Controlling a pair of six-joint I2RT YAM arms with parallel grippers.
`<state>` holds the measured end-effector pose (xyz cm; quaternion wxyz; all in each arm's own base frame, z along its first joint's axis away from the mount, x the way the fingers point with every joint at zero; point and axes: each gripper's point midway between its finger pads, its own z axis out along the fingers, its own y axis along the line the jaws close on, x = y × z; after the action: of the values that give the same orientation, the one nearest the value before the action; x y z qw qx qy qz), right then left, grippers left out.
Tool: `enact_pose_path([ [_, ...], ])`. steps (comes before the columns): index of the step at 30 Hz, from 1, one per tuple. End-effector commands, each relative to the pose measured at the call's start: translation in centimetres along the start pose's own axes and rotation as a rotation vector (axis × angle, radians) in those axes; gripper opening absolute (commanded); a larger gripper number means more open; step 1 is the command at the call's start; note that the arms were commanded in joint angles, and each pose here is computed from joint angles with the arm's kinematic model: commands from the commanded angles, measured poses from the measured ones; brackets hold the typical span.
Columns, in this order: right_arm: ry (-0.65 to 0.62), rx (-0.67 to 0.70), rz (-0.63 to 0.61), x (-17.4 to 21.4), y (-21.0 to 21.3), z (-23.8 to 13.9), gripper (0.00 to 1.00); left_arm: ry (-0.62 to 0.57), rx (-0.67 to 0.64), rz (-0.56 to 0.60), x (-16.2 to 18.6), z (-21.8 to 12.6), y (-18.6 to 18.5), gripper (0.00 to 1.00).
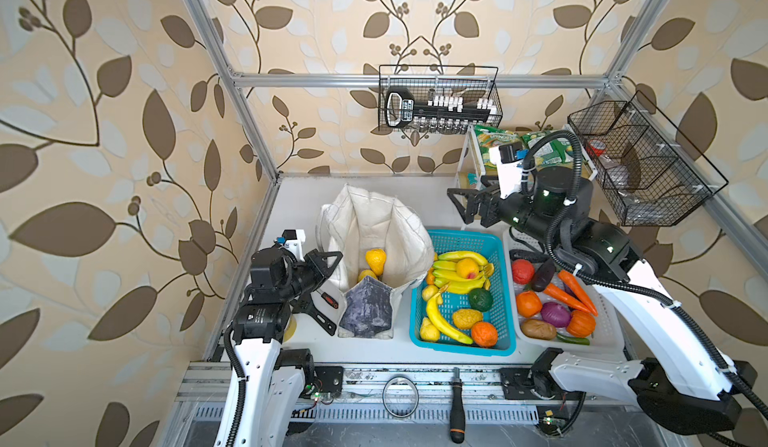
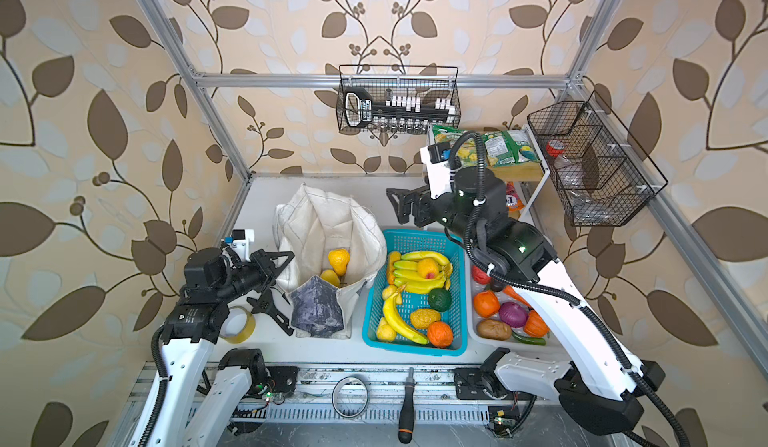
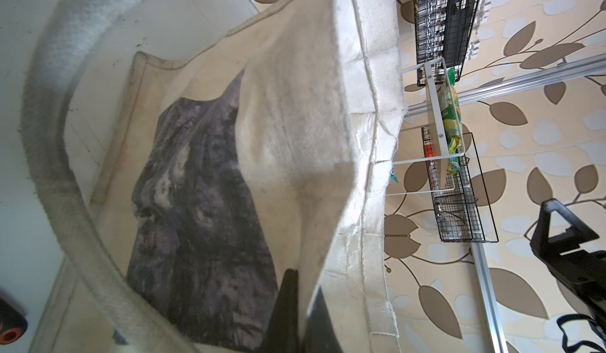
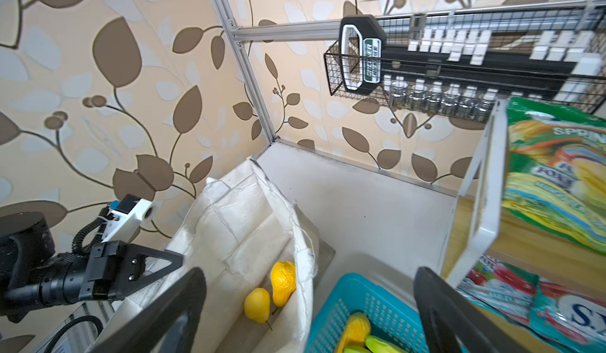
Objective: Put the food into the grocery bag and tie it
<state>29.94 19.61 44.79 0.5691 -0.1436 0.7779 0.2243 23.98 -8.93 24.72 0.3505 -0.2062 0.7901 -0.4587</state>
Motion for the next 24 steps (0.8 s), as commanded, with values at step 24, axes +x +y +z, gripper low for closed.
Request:
enact_pose_path([
  [24, -0.002, 0.375, 0.320, -1.5, -20.6, 2.3, 0.69, -0.042, 0.061, 0.044, -1.7, -0.3, -2.5, 0.00],
])
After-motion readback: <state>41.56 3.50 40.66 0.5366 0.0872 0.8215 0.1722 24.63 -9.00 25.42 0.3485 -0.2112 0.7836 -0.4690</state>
